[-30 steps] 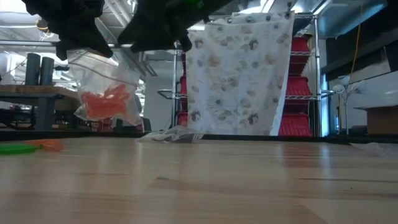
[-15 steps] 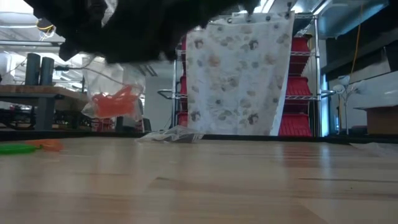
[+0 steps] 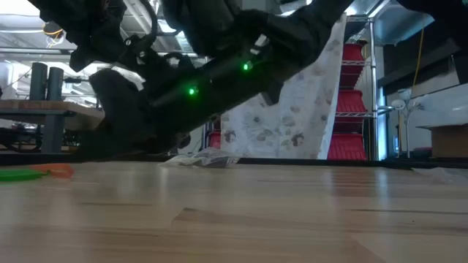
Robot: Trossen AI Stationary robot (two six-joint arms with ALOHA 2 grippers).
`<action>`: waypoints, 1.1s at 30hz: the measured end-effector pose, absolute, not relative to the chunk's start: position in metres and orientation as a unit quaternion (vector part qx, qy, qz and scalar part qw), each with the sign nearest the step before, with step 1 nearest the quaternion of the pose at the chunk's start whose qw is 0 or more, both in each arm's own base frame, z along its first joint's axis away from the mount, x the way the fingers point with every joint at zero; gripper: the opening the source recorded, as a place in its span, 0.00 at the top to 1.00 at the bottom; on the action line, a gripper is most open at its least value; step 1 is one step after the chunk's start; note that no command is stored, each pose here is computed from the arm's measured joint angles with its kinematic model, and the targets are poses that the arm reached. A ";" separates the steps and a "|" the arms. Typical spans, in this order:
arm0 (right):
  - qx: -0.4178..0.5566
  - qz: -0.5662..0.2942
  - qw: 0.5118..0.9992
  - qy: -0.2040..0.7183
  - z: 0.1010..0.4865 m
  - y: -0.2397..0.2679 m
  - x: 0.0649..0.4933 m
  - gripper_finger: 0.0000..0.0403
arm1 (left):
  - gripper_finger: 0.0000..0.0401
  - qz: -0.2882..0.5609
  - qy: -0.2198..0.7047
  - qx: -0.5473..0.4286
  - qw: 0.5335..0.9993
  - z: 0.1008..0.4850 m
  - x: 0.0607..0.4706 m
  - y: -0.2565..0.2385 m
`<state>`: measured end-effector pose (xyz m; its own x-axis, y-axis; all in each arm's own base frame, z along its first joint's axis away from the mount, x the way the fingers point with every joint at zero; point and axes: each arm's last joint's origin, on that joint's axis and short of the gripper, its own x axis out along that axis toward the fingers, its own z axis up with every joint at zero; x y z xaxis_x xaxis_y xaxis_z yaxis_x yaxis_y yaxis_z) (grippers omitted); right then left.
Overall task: Sort rubber bands
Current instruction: Put the orange rubber band into the transparent zip bag
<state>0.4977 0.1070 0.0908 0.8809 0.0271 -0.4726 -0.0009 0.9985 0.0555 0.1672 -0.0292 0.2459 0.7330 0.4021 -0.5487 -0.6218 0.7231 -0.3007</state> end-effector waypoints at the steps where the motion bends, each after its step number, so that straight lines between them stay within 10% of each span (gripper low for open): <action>1: 0.028 0.011 0.970 0.242 0.088 0.107 0.498 0.57 | 1.00 0.284 0.229 -0.240 0.900 0.246 0.167 -0.029; 14: 0.021 0.019 0.958 0.285 0.076 0.097 0.536 0.60 | 1.00 0.283 0.230 -0.241 0.899 0.246 0.167 -0.029; 21: 0.006 0.027 0.955 0.297 0.078 0.096 0.535 0.92 | 1.00 0.281 0.231 -0.240 0.900 0.246 0.167 -0.030; 33: -0.086 -0.029 0.936 0.339 0.163 0.117 0.506 0.99 | 1.00 0.263 0.246 -0.247 0.900 0.244 0.165 -0.036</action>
<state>0.5056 0.1169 0.1633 0.7687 -0.1121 -0.6297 -0.0045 0.9836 -0.1806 0.1647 -0.0361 0.2442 0.7409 0.3521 -0.5719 -0.5944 0.7401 -0.3144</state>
